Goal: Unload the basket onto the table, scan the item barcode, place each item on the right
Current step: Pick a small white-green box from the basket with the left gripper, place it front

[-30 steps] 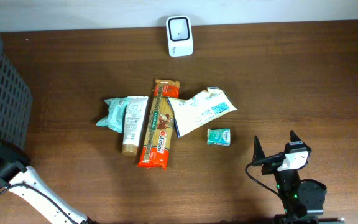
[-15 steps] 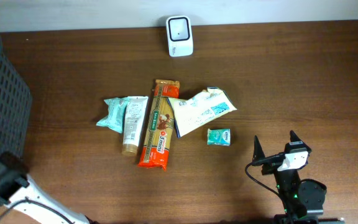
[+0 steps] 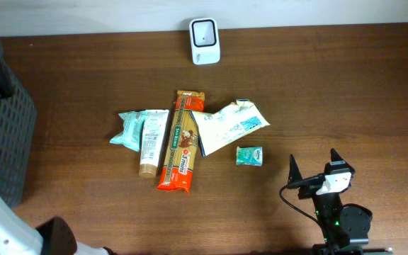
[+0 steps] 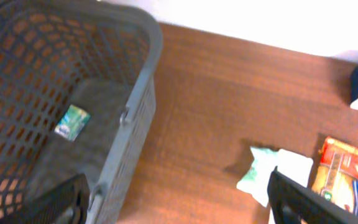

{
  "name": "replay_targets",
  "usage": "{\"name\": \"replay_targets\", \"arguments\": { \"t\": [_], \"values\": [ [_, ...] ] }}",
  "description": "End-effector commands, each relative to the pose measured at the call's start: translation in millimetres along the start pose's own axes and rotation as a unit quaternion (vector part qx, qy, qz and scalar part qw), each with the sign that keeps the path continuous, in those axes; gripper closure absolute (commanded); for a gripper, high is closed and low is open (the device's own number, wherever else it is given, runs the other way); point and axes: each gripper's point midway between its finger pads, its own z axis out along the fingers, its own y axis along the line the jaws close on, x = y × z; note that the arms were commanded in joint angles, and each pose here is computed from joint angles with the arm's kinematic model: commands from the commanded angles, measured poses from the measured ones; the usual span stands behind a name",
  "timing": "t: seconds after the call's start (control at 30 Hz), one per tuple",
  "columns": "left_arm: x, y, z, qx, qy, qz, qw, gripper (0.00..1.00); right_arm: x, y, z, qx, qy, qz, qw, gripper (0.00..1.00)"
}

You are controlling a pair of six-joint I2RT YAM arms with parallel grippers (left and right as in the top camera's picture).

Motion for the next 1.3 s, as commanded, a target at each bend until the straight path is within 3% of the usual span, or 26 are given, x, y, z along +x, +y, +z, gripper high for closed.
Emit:
{"name": "replay_targets", "arguments": {
  "t": [0.0, 0.13, 0.2, 0.33, 0.43, 0.5, 0.57, 0.6, 0.67, 0.77, 0.87, 1.03, 1.27],
  "values": [
    [14, 7, 31, -0.018, -0.003, -0.014, 1.0, 0.02, 3, -1, 0, 0.002, 0.002, 0.002, 1.0, 0.01],
    [47, 26, 75, -0.077, -0.101, -0.02, 0.992, 0.01, 3, -1, 0, 0.002, 0.002, 0.002, 1.0, 0.01],
    [26, 61, 82, -0.152, -0.199, 0.013, 0.968, 0.01, 3, -1, 0, 0.002, 0.002, 0.002, 1.0, 0.01],
    [1, 134, 63, -0.237, -0.271, -0.011, 0.933, 0.01, 3, -1, 0, 0.002, 0.002, 0.002, 1.0, 0.01],
    [34, 200, 79, -0.291, -0.229, -0.049, 0.928, 0.01, 3, -1, 0, 0.002, 0.002, 0.002, 1.0, 0.01],
    [62, 231, 113, -0.284, -0.192, -0.081, 0.936, 0.01, 3, -1, 0, 0.002, 0.002, 0.002, 1.0, 0.01],
    [78, 241, 145, -0.256, -0.172, -0.108, 0.945, 0.0, 3, -1, 0, 0.002, 0.002, 0.002, 1.0, 0.01],
    [85, 242, 174, -0.2, -0.137, -0.135, 0.961, 0.0, 3, -1, 0, 0.002, 0.002, 0.002, 1.0, 0.01],
    [81, 250, 189, -0.165, -0.097, -0.157, 0.969, 0.0, 3, -1, 0, 0.002, 0.002, 0.002, 1.0, 0.01],
    [69, 264, 201, -0.153, -0.055, -0.183, 0.969, 0.0, 3, -1, 0, 0.002, 0.002, 0.002, 1.0, 0.01],
    [88, 269, 226, -0.151, -0.029, -0.203, 0.967, 0.0, 3, -1, 0, 0.002, 0.002, 0.002, 1.0, 0.01],
    [145, 275, 295, -0.137, 0.05, -0.153, 0.978, 0.0, 3, -1, 0, 0.002, 0.002, 0.002, 1.0, 0.01],
    [160, 247, 363, -0.107, 0.073, -0.031, 0.991, 0.01, 3, -1, 0, 0.002, 0.002, 0.002, 1.0, 0.01]
  ]
}}
